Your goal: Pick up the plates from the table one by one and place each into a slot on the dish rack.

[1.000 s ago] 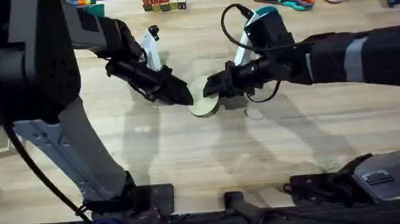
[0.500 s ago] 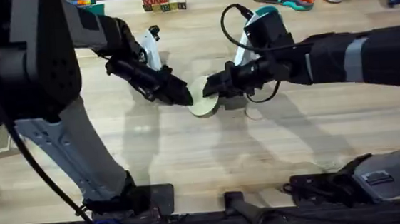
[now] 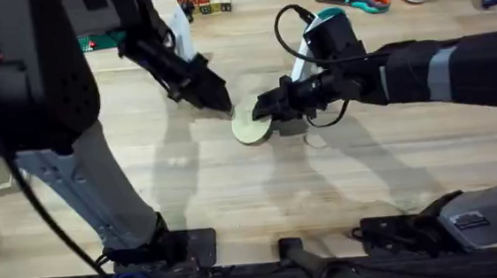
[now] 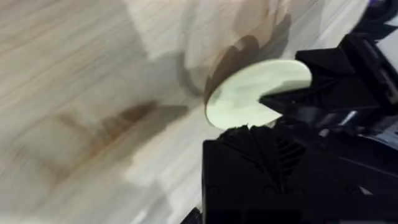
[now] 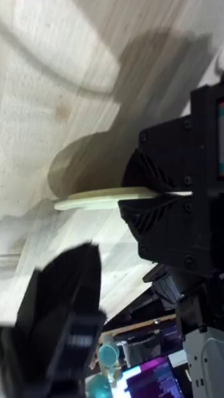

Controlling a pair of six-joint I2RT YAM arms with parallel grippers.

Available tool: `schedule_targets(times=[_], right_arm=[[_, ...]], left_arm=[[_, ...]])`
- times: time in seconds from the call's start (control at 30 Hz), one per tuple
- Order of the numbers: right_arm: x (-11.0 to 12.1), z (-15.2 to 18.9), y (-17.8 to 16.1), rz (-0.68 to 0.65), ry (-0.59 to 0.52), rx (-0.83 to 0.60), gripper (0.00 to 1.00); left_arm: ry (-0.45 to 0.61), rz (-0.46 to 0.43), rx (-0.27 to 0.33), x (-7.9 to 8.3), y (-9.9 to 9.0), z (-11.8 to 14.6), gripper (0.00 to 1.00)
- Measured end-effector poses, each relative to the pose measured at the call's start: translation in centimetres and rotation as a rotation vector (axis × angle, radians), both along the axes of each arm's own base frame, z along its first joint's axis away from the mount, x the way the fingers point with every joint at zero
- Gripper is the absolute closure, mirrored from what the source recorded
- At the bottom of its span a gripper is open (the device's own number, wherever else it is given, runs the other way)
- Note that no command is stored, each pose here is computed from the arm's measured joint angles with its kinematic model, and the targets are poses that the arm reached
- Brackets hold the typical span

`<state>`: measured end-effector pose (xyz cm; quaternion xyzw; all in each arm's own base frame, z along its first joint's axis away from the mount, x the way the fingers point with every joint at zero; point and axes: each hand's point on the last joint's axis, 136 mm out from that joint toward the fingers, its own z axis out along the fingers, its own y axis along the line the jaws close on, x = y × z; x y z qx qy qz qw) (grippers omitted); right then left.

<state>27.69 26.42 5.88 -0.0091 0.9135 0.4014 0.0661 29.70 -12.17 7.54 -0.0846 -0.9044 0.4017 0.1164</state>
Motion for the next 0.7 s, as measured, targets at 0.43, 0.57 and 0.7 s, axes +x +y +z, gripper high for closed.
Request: schedule_targets(times=[0.43, 0.57, 0.7], right_arm=[[0.2, 0.0, -0.3, -0.009, 0.000, -0.001, 0.969], [0.2, 0.1, -0.4, -0.008, -0.005, -0.005, 0.969], [0.0, 1.0, -1.0, -0.006, -0.030, -0.035, 0.969]], left_arm=[[-0.252, 0.045, 0.344, 3.1, 4.5, 9.6, 0.961], [-0.316, 0.060, 0.394, 3.0, 5.3, 12.4, 0.959], [-0.375, 0.073, 0.423, 2.7, 5.7, 14.9, 0.775]])
